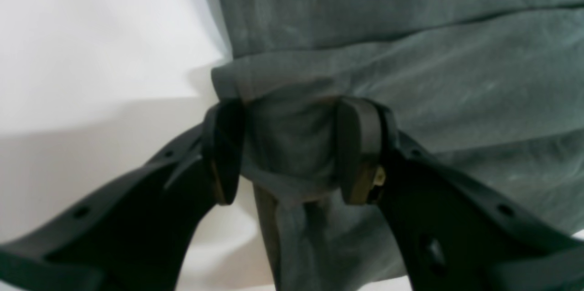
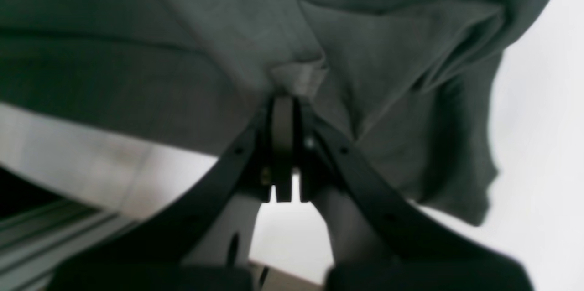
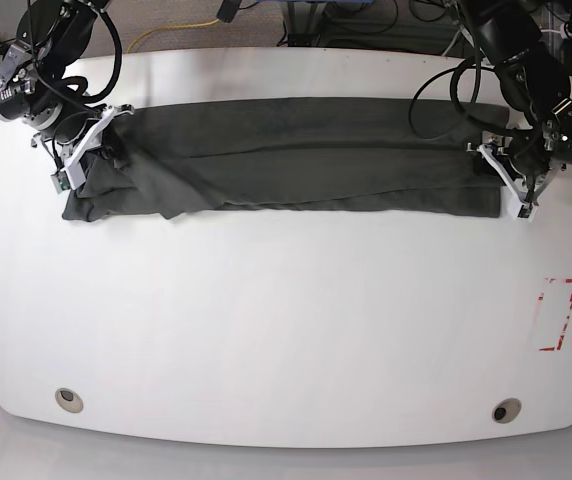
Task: Fold the T-shirt properly
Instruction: 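Pull the strip end outward with the right gripper to straighten it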
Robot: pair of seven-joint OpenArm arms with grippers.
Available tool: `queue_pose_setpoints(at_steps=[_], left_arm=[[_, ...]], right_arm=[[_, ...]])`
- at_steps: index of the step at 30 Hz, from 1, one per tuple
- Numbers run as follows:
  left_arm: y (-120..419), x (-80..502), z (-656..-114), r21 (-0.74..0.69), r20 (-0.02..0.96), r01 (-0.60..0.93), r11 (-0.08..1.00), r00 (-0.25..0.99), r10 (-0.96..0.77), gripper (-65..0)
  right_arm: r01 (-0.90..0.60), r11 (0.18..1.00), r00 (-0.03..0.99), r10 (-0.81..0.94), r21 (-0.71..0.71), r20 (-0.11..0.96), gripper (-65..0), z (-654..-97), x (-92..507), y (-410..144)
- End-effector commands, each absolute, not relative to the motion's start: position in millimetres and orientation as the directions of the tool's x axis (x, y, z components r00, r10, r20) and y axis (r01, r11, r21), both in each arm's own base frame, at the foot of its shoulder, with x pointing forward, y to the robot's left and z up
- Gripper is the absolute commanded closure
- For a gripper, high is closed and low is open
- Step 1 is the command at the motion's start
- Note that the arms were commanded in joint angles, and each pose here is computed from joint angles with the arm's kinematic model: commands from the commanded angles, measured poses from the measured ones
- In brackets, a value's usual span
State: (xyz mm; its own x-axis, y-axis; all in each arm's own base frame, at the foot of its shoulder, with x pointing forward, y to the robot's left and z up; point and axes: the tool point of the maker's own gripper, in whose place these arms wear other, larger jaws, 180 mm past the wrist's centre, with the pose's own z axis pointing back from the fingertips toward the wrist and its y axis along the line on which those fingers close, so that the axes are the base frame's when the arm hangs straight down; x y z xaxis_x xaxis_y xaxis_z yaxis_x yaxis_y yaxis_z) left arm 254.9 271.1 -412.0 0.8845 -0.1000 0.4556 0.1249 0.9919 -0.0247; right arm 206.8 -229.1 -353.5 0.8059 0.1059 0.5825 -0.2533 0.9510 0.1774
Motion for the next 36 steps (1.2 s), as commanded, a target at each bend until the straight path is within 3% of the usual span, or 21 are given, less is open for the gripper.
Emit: queue_pose_setpoints(at_steps=[1,8,10,15,16,29,36], left_arm=[[280,251,-411,0.006,0.427,0.121,0.993,0.897,-0.112,-30.6],[280,252,-410,0.006,0.428,0.121,0.993,0.897,-0.112,-30.6],[280,252,-410,0.006,0.428,0.121,0.993,0.897,-0.112,-30.6],[280,252,-410,0.006,0.428,0.121,0.993,0.897,-0.112,-30.6],[280,252,-410,0.006,0.428,0.121,0.993,0.897,-0.112,-30.6],[278,265,-401,0.007,0.463,0.121,0.993,0.88,-0.11,-30.6],[275,285,-387,-0.007,0.517,0.12,0.993,0.85,-0.099,-31.0]], right_arm=[[-0.249,0.954,0.783,0.095,0.169,0.615,0.0,-342,207,-236],[-0.222,0.958,0.807,0.075,0.183,0.586,-1.6,-350,190,-241],[-0.223,0.958,0.805,0.076,0.181,0.588,-8.9,-349,191,-241],[-0.197,0.965,0.805,0.06,0.171,0.59,-35.0,-347,189,-250],[-0.19,0.967,0.802,0.052,0.171,0.595,-36.5,-346,189,-251],[-0.178,0.959,0.759,-0.009,0.221,0.651,-34.2,-340,217,-240],[-0.155,0.921,0.784,-0.106,0.357,0.612,-34.2,-371,236,-230]])
